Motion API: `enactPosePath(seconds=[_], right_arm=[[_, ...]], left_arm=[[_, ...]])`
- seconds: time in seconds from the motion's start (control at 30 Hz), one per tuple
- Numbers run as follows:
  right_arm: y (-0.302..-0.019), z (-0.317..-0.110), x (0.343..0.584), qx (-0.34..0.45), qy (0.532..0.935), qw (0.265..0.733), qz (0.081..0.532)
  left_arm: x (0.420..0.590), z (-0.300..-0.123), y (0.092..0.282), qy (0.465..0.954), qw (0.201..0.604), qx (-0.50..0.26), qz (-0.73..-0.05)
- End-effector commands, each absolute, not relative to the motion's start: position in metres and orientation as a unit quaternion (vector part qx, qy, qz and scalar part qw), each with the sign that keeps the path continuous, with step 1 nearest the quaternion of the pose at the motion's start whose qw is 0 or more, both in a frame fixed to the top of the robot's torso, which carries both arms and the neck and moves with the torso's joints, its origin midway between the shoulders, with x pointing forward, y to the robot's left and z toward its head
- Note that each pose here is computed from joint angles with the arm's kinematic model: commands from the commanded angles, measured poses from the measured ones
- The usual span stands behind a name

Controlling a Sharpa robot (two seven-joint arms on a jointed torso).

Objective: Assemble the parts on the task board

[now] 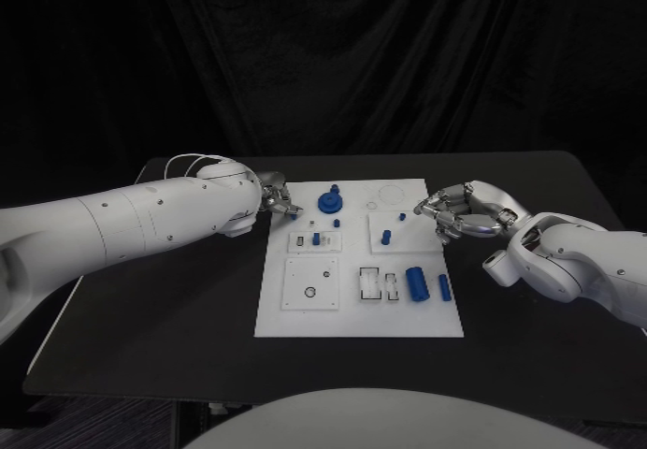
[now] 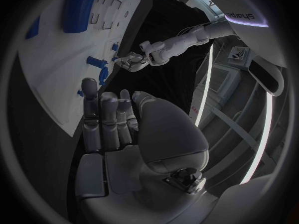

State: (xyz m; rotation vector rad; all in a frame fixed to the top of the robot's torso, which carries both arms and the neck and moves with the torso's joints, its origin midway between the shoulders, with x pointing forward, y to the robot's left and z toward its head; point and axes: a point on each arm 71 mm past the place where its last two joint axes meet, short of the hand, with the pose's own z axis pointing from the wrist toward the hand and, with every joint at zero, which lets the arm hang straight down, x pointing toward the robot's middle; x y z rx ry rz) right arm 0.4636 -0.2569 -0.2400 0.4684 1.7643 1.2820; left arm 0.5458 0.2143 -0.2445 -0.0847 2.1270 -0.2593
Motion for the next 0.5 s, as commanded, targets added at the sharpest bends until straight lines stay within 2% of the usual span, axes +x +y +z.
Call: enactPosePath(seconds=[0.03, 0.5], right_arm=[[-0.2562, -0.2422, 0.4630, 0.192, 0.717, 0.431, 0.514], [-0.2554, -0.2434, 0.4631, 0.192, 0.722, 0.424, 0.512]], left_arm=[[0.5448, -0.2465, 0.2128, 0.875, 0.471, -0.032, -0.108], [0.5440, -0.2472, 0.2135, 0.875, 0.469, -0.047, -0.114]])
